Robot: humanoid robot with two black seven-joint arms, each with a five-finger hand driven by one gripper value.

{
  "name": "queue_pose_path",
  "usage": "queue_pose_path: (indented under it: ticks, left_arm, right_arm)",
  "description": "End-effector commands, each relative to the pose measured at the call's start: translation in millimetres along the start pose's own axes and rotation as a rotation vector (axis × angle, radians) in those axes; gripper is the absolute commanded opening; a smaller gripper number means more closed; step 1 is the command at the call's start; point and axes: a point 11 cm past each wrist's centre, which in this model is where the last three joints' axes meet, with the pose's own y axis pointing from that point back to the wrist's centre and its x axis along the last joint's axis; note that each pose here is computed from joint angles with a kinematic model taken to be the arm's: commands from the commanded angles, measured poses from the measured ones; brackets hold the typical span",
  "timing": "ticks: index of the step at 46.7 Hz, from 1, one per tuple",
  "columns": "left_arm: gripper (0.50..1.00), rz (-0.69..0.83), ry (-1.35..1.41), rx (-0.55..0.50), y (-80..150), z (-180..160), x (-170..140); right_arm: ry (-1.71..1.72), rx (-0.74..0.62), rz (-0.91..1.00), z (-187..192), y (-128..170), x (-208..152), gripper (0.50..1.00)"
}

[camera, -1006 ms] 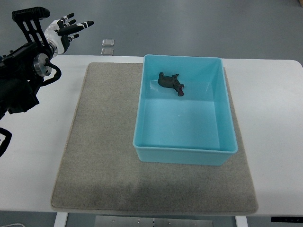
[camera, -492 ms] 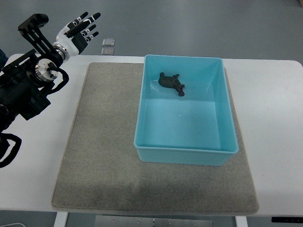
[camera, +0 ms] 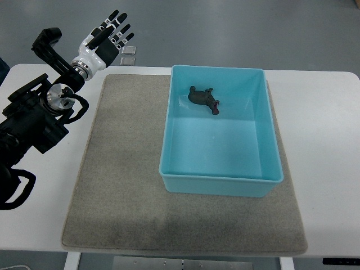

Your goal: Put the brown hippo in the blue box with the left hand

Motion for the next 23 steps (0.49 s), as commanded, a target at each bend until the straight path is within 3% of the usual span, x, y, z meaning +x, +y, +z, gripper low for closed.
queue_pose_path:
  ticks: [1,12,23]
  left_arm:
    - [0.992,-0.007,0.009,-0.002,-1.2,-2.9,-4.2]
    - [0.992,-0.025,0.05,0.003,-3.9,-2.3,-25.6]
    - [0.992,-0.028,0.057,-0.011,-4.7,2.3,-27.1]
  right_arm:
    - [0.0,0.0,0.0,0.0,0.0,0.0,0.936]
    - [0.0,0.0,0.0,0.0,0.0,0.0,0.936]
    - [0.0,0.0,0.0,0.0,0.0,0.0,0.936]
